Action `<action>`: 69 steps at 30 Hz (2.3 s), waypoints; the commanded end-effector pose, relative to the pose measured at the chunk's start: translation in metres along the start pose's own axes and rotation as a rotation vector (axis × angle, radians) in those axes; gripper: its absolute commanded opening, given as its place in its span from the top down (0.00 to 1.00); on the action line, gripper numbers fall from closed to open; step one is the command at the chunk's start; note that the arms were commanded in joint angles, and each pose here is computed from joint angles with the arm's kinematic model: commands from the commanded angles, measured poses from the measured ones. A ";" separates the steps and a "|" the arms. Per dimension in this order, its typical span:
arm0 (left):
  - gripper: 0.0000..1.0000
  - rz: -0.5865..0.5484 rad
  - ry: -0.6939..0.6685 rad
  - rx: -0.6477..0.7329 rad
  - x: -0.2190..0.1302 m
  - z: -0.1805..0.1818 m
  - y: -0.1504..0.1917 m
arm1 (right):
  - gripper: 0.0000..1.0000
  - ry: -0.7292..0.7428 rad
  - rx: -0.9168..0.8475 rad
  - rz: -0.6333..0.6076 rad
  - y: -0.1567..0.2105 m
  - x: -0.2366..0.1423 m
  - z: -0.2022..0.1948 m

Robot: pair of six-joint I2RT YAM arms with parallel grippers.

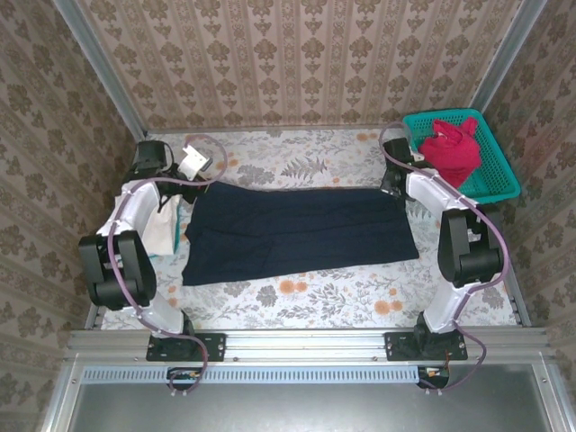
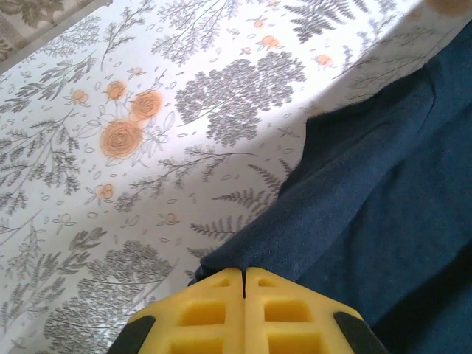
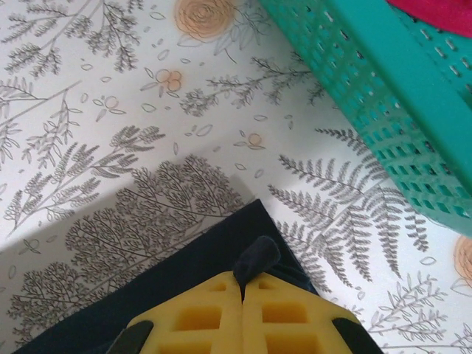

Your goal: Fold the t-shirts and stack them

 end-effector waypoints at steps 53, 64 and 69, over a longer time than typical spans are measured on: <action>1.00 0.437 0.017 0.070 -0.073 -0.110 0.142 | 1.00 0.054 0.148 0.157 0.109 -0.045 -0.065; 1.00 0.552 0.030 0.105 -0.070 -0.120 0.166 | 1.00 0.078 0.134 0.188 0.111 -0.032 -0.062; 1.00 0.626 0.048 0.121 -0.064 -0.120 0.176 | 1.00 0.063 0.144 0.213 0.116 -0.025 -0.058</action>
Point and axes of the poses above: each hand's point on the last joint's axis, 136 mm out from that joint toward the fingers, its own x axis out along the fingers, its own z axis along the line the jaws close on, y = z × x, the point moved 5 cm from there along -x, back along the fingers, and after that the axes turned 8 degrees about -x, right-handed, at the moved point
